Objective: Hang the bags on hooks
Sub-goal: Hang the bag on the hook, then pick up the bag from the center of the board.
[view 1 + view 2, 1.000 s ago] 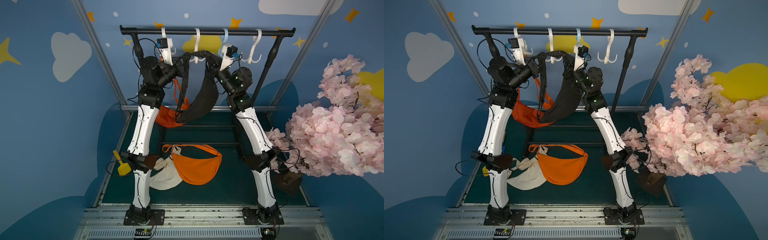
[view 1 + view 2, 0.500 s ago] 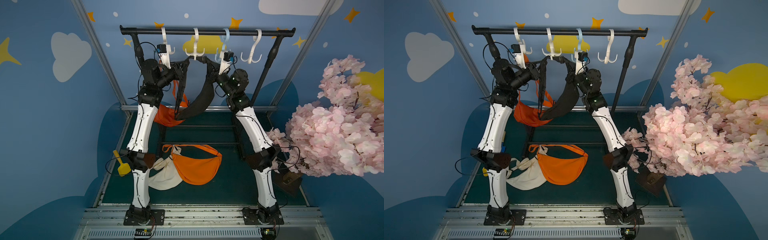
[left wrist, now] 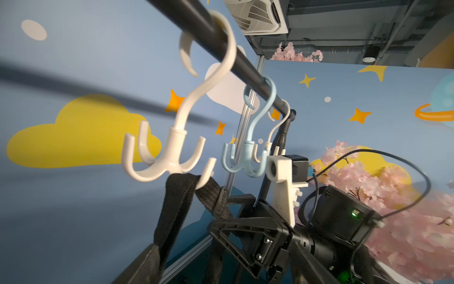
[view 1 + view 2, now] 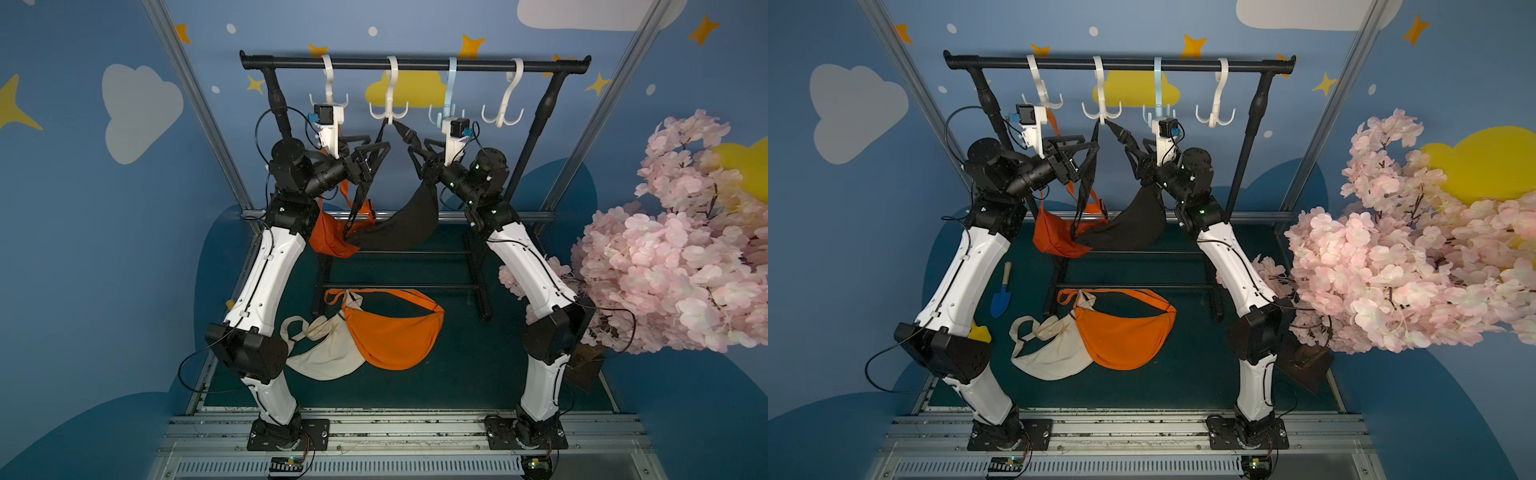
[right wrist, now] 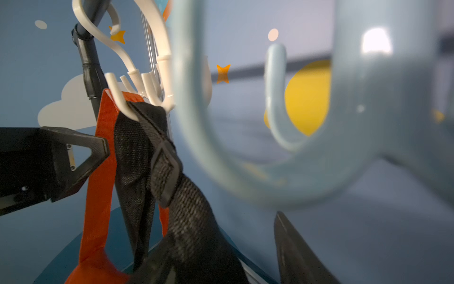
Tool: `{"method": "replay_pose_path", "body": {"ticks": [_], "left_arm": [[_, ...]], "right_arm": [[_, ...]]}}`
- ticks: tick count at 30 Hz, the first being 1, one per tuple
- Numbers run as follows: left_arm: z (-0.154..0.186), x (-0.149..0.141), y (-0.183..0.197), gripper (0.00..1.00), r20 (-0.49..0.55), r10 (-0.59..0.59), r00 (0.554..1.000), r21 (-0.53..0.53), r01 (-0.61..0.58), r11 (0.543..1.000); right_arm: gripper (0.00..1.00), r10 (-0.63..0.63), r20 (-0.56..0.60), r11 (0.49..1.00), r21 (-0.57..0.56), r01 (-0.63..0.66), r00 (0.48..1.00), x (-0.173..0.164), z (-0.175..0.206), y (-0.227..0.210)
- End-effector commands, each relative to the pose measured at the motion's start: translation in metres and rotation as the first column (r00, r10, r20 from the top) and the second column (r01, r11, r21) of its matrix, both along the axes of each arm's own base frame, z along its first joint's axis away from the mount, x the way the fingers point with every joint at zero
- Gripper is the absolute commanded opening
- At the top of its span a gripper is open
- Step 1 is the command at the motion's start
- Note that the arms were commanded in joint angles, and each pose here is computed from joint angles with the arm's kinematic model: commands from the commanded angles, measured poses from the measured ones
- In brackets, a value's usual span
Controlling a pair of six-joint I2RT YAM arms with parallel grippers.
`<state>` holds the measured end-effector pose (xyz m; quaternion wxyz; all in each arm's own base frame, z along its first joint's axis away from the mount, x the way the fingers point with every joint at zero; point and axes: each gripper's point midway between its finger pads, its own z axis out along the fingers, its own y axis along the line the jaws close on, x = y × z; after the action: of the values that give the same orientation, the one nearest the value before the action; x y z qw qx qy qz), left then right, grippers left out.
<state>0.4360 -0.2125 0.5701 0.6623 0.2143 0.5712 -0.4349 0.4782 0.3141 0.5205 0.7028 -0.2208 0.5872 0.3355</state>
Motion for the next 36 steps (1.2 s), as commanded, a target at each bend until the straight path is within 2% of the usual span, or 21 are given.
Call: {"method": "replay_pose_path", "body": {"ticks": [1,6,12,19,25,30,36], "left_arm": [[0.015,-0.028,0.000,0.84,0.121,-0.014,0.993,0.014,0.013,1.000],[0.003,-0.048,0.008,0.86,0.127,0.019,0.992,0.010,-0.021,1.000],[-0.023,-0.067,0.021,0.88,0.102,0.082,0.991,0.006,-0.083,0.997],[-0.065,-0.086,0.040,0.89,0.032,0.176,0.984,0.021,-0.177,0.984],[-0.095,-0.103,0.059,0.91,-0.029,0.255,0.966,0.004,-0.255,0.967],[-0.123,-0.114,0.066,0.92,-0.096,0.276,0.956,0.020,-0.275,0.961],[-0.149,-0.122,0.071,0.92,-0.157,0.288,0.945,0.043,-0.285,0.958]], "right_arm": [[0.61,0.035,-0.027,0.999,-0.011,-0.035,0.999,-0.021,-0.011,-0.002],[0.61,-0.014,-0.190,0.995,-0.104,-0.006,0.982,-0.035,-0.079,-0.013],[0.60,-0.083,-0.387,0.959,-0.283,-0.032,0.918,-0.070,-0.181,-0.022],[0.59,-0.251,-0.591,0.865,-0.493,-0.097,0.767,-0.105,-0.311,-0.051],[0.57,-0.300,-0.726,0.798,-0.546,-0.254,0.619,-0.118,-0.396,-0.067],[0.53,-0.326,-0.775,0.780,-0.544,-0.310,0.541,-0.121,-0.440,-0.070],[0.49,-0.372,-0.779,0.764,-0.566,-0.310,0.505,-0.111,-0.468,-0.072]]}}
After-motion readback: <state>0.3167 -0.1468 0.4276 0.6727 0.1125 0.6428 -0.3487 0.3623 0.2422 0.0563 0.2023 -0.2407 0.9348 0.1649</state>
